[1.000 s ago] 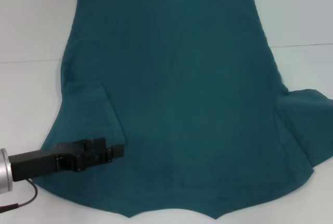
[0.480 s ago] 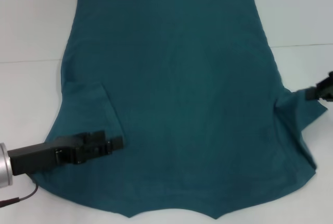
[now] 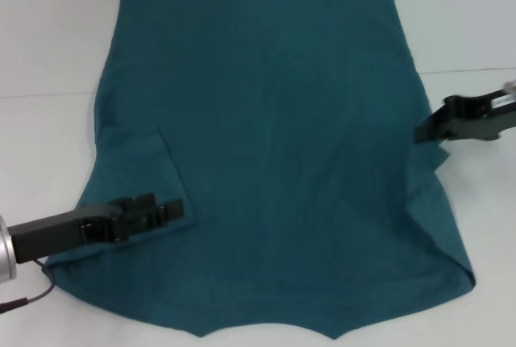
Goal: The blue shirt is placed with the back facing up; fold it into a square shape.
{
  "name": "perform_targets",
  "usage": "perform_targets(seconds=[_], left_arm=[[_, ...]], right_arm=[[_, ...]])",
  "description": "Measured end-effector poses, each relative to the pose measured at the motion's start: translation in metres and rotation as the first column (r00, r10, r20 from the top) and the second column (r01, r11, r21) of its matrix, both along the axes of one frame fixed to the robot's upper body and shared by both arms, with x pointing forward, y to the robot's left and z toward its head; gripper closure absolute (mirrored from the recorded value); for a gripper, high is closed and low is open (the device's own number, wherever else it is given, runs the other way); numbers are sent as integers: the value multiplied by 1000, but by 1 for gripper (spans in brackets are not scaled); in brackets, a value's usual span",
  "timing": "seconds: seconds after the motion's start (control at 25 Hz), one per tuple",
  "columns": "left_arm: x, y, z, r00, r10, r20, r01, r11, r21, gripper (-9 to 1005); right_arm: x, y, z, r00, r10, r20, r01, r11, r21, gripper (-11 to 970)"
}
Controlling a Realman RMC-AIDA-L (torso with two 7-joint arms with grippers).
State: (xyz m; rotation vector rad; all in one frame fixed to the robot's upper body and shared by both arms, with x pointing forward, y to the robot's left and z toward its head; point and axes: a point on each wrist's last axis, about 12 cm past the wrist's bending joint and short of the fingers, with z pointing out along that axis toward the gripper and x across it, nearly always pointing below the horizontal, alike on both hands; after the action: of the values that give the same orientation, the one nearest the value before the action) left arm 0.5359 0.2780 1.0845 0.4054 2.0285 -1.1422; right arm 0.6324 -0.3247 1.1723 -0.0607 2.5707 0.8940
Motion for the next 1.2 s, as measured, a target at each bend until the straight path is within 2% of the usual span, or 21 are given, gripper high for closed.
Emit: perform_targets(seconds=[0.2, 0.4, 0.72, 0.92, 1.04, 1.2], left_arm=[[1, 1, 0, 1000, 10, 1, -10, 1000, -2, 179], [0, 1, 0, 1000, 12, 0, -12, 1000, -4, 179], [0, 2, 0, 1000, 19, 0, -19, 1000, -12, 179], [-1, 2, 0, 1000, 19, 0, -19, 1000, -13, 179], [-1, 1, -1, 1000, 19, -1, -19, 1000, -13, 180], [-1, 1, 0, 1000, 22, -7, -22, 1000, -19, 180]], right_arm=[[7, 25, -11, 999, 44, -16, -45, 998, -46, 931], [9, 38, -16, 996, 85, -15, -86, 991, -99, 929], [16, 52, -15, 988, 154, 18, -147, 968, -201, 926], [25, 54, -7, 974, 204, 99, -172, 949, -264, 924], [28, 58, -3, 960, 252, 125, -200, 924, -325, 694], [31, 63, 1, 949, 271, 158, -194, 902, -385, 627]])
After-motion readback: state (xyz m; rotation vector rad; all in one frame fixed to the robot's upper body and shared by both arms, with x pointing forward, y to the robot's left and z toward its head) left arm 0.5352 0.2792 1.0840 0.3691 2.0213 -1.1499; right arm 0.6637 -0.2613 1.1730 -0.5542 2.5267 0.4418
